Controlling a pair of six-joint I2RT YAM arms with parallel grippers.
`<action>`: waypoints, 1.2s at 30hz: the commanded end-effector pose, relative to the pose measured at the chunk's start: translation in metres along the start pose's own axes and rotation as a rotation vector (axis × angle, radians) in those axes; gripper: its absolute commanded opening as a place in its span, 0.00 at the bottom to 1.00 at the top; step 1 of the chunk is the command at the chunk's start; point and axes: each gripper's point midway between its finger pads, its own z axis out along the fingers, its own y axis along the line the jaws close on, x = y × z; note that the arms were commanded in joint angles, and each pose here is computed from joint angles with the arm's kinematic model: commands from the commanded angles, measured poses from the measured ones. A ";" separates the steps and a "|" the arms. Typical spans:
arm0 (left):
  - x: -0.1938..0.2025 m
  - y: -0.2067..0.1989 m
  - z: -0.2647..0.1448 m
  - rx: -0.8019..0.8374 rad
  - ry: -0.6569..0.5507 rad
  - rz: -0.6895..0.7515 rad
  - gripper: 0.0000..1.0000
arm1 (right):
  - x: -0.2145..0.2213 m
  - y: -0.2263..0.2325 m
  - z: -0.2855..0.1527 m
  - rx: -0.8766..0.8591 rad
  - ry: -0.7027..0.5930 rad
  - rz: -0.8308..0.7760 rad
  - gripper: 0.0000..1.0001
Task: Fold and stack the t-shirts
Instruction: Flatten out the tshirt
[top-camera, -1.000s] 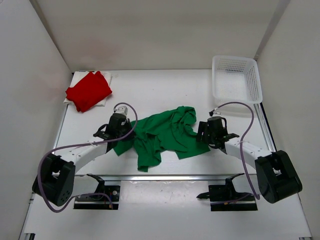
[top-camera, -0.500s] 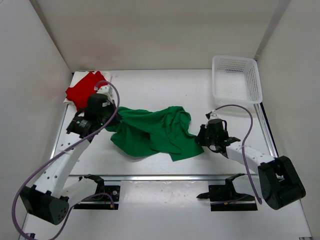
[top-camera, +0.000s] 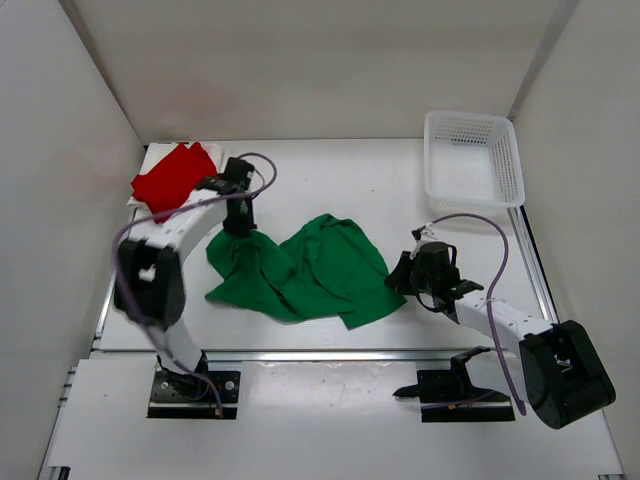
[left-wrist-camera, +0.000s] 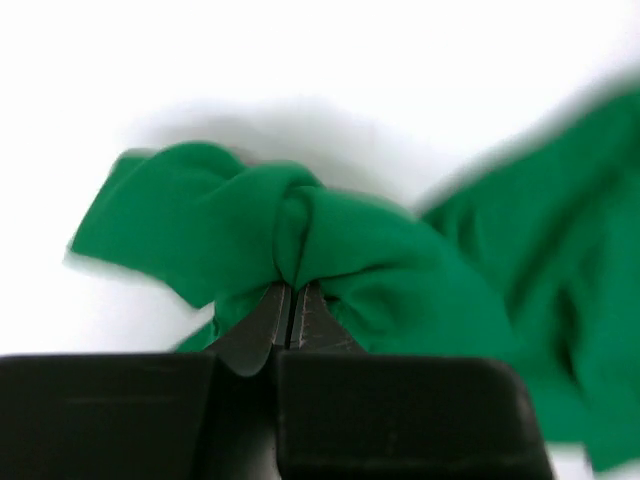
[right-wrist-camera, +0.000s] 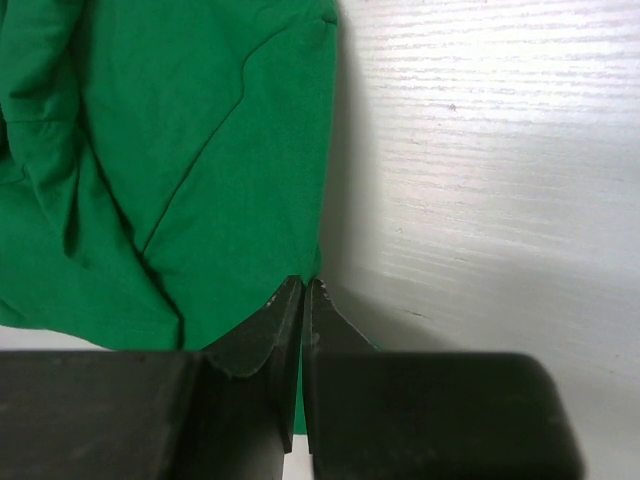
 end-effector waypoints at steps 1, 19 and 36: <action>-0.082 -0.014 0.045 -0.030 -0.133 -0.012 0.02 | -0.009 -0.002 0.000 -0.005 -0.045 0.018 0.00; -0.054 0.023 0.017 0.338 -0.306 -0.377 0.91 | -0.011 -0.005 -0.004 -0.007 -0.048 0.056 0.00; -0.019 0.088 0.097 0.098 -0.254 -0.671 0.53 | -0.009 0.001 -0.008 -0.040 -0.058 0.040 0.01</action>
